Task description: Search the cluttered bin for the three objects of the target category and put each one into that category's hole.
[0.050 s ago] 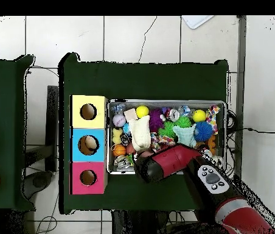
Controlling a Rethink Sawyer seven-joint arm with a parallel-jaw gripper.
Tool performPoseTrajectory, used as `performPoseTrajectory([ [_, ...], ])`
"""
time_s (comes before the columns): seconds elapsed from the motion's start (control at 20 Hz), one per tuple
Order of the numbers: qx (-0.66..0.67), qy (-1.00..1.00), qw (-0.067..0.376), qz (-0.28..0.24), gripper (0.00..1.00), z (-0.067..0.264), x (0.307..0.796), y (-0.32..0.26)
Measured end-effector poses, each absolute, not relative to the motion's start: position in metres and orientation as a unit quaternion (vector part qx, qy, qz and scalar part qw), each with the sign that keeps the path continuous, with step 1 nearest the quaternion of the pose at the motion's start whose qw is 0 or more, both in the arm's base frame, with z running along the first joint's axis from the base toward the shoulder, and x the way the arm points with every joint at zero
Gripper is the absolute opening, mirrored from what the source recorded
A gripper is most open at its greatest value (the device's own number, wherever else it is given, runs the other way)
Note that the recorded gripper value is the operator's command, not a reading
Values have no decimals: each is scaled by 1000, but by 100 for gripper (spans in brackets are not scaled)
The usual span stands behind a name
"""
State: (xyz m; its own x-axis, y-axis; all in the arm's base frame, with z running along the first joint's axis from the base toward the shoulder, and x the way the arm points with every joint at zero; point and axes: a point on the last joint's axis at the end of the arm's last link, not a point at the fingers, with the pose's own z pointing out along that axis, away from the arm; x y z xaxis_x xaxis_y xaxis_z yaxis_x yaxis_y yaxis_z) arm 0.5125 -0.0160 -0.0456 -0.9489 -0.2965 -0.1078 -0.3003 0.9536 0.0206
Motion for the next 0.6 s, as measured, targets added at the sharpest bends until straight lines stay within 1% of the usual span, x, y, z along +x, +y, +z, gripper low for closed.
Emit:
performPoseTrajectory([
  [0.4, -159, 986, 52, 8, 0, -42, 513, -14],
  [0.6, -152, 987, 47, -2, 0, -27, 518, -19],
])
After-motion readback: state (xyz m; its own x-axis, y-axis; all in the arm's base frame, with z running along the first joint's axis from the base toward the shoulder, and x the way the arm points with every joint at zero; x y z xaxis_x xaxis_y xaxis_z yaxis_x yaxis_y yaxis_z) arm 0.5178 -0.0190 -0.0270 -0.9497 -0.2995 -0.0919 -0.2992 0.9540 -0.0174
